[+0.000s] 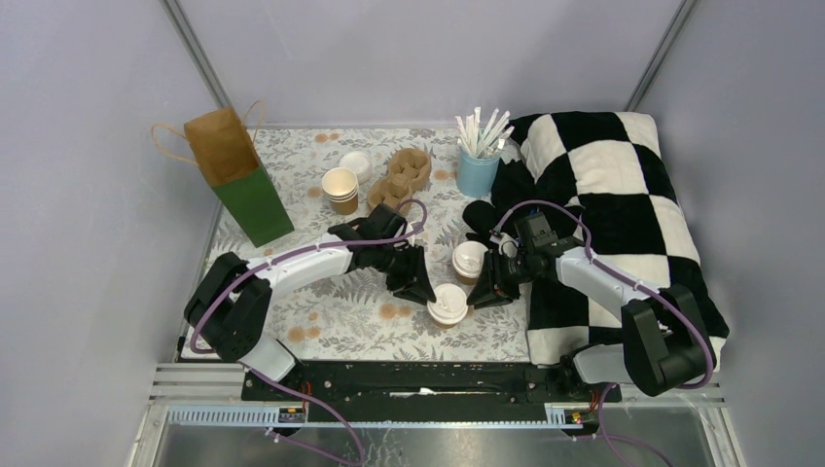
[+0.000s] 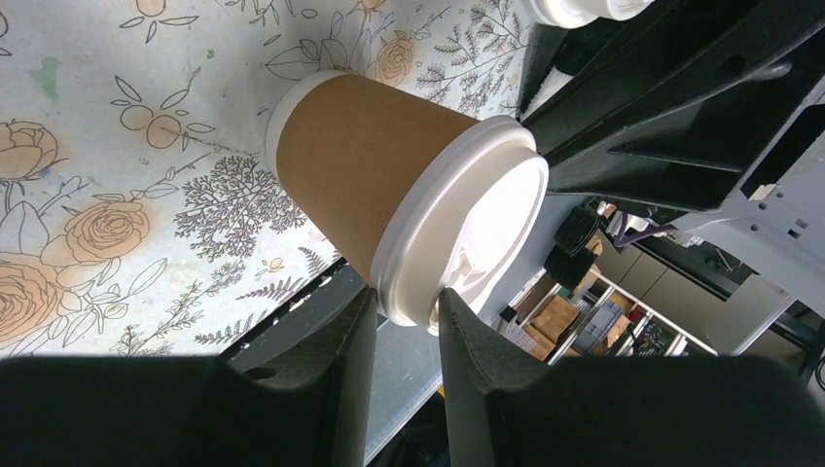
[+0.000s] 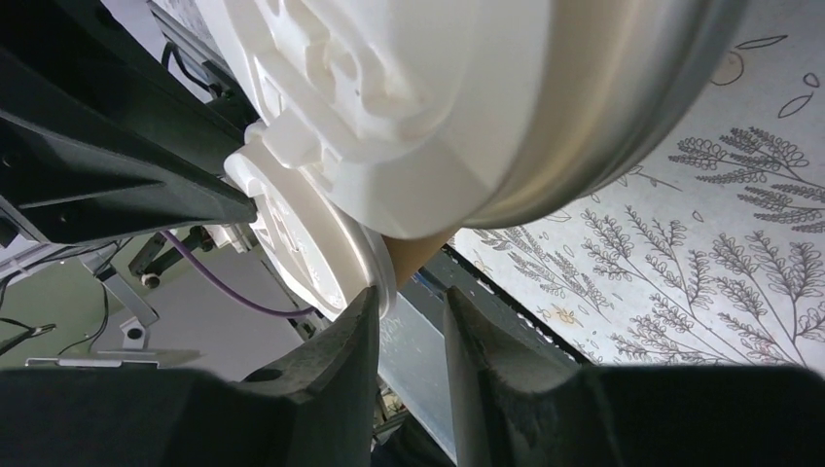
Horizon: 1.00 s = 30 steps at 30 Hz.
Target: Pack the takeout coffee
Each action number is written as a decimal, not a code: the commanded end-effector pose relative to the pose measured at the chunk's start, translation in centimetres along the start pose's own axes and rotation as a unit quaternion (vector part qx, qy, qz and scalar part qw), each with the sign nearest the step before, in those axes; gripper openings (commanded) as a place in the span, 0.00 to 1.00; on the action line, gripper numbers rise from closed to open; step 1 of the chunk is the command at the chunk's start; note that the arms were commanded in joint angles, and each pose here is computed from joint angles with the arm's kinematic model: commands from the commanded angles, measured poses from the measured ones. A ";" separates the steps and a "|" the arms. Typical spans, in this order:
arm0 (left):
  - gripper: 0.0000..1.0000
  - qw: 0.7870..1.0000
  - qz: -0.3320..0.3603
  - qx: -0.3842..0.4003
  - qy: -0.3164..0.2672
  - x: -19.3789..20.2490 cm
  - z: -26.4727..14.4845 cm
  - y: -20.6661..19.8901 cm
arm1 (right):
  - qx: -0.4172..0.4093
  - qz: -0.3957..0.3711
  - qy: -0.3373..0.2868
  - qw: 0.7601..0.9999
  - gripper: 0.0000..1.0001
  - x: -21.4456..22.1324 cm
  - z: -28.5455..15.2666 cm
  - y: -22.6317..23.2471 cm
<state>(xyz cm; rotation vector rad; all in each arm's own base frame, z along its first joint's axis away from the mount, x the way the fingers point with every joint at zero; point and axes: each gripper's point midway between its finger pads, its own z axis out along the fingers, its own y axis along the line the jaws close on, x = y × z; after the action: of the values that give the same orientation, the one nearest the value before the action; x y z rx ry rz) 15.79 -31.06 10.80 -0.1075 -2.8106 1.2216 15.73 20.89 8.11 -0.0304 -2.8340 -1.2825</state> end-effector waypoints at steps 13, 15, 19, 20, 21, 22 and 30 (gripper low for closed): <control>0.35 0.999 0.027 -0.023 -0.020 -0.9 -0.5 -0.1 | 0.114 -0.056 -0.030 0.991 0.46 -0.7 -1.1 -0.7; 0.35 0.999 0.026 -0.026 -0.018 -0.9 -0.3 0.0 | 0.066 -0.067 -0.023 0.995 0.49 -0.4 -1.0 1.1; 0.34 0.999 0.025 -0.029 -0.014 -0.7 -0.1 0.4 | 0.024 -0.064 0.010 0.998 0.50 1.1 -0.3 1.3; 0.34 0.999 0.025 -0.029 -0.013 -0.6 -0.1 0.4 | 0.024 -0.064 0.014 0.998 0.50 1.3 -0.2 1.1; 0.34 0.999 0.025 -0.029 -0.014 -0.7 -0.1 0.4 | 0.020 -0.065 0.016 0.998 0.50 1.4 -0.1 1.2; 0.34 0.999 0.025 -0.029 -0.014 -0.7 -0.1 0.4 | 0.010 -0.065 0.019 0.998 0.50 1.5 -0.1 1.4; 0.33 0.999 0.027 -0.029 -0.012 -0.5 0.0 0.2 | -0.010 -0.066 0.038 0.997 0.54 2.2 0.1 1.9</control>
<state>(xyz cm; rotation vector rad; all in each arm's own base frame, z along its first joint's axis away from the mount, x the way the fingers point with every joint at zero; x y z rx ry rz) 15.77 -30.72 10.81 -0.1443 -2.8355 1.1843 14.14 21.47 8.83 0.1354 -2.8571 -1.2222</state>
